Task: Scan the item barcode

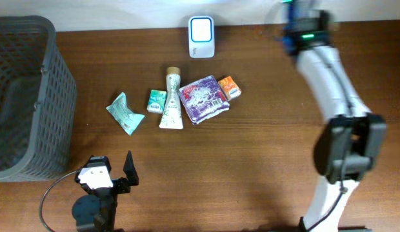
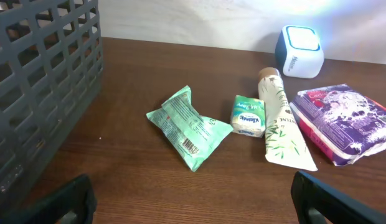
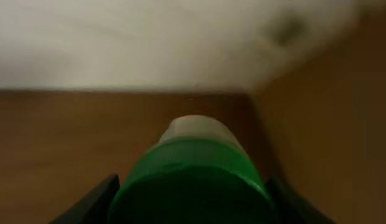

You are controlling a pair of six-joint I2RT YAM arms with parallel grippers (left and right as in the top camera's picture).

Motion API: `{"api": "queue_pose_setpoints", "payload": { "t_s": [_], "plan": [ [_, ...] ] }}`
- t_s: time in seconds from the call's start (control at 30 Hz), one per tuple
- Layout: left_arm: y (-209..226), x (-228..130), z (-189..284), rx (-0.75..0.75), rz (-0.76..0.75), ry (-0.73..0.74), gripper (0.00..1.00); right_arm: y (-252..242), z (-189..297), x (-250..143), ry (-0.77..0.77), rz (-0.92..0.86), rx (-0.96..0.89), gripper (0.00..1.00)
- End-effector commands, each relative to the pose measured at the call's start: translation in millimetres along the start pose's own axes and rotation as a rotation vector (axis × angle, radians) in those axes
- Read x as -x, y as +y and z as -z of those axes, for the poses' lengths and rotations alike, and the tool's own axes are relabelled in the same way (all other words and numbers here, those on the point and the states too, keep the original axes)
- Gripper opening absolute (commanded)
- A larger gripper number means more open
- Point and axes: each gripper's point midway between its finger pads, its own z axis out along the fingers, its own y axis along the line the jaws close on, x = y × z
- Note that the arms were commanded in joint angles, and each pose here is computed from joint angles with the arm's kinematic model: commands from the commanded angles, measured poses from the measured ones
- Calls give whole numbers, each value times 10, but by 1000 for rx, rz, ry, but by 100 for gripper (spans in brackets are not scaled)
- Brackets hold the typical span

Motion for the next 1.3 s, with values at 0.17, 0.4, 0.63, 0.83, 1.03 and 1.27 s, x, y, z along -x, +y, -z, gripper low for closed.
{"api": "queue_pose_setpoints", "payload": {
  "t_s": [0.17,0.4,0.63,0.83,1.03,1.27],
  "plan": [
    [21,-11,1,10,10,2,99,-1482,-819,-1157,300,-380,-23,56],
    [21,-11,1,10,10,2,99,-2160,-1126,-1923,417,-583,-25,56],
    [21,-11,1,10,10,2,99,-2292,-1372,-2651,554,-708,-30,64],
    [21,-11,1,10,10,2,99,-2318,-1395,-2685,554,-712,-25,99],
    [21,-11,1,10,11,2,99,-2504,-1135,-2172,424,-772,32,99],
    [21,-11,1,10,10,2,99,-1866,16,-600,92,-878,793,99]
  ]
}}
